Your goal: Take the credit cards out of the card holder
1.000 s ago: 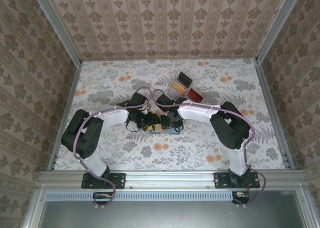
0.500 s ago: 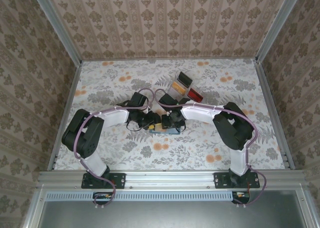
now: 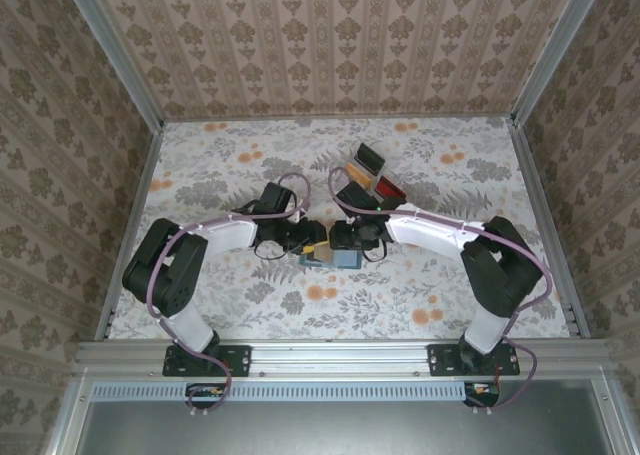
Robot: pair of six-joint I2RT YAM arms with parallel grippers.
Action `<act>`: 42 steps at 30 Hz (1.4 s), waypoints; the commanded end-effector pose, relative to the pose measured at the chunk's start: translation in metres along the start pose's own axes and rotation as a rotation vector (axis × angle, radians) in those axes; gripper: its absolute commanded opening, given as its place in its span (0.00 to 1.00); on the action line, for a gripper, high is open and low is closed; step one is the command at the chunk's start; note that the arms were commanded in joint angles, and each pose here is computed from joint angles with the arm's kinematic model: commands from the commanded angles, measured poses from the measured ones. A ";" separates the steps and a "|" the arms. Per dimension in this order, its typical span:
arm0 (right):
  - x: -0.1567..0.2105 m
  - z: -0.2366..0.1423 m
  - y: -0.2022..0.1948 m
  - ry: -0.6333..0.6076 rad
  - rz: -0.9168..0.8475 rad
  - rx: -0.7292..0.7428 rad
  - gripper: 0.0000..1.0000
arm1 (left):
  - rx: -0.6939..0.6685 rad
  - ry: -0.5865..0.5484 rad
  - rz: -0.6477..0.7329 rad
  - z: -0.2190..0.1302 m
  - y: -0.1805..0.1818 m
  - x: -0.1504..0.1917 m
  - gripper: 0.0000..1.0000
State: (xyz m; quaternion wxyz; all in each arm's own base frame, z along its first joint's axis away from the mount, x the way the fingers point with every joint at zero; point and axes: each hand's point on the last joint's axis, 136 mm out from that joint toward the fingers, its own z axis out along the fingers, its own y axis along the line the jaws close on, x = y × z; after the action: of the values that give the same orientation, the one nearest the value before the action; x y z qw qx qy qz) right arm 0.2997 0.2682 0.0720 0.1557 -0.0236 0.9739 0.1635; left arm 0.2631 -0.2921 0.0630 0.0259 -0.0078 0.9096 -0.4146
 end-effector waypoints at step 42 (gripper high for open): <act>0.015 0.027 -0.030 0.088 0.124 0.061 0.13 | -0.136 0.079 0.032 0.025 0.000 0.001 0.35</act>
State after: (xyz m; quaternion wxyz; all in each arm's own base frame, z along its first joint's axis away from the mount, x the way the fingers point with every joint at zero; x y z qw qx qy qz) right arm 0.3001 0.2490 0.0410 0.1240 0.0294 0.9800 0.1526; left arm 0.2602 -0.3062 0.0439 -0.0085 0.0041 0.9372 -0.3487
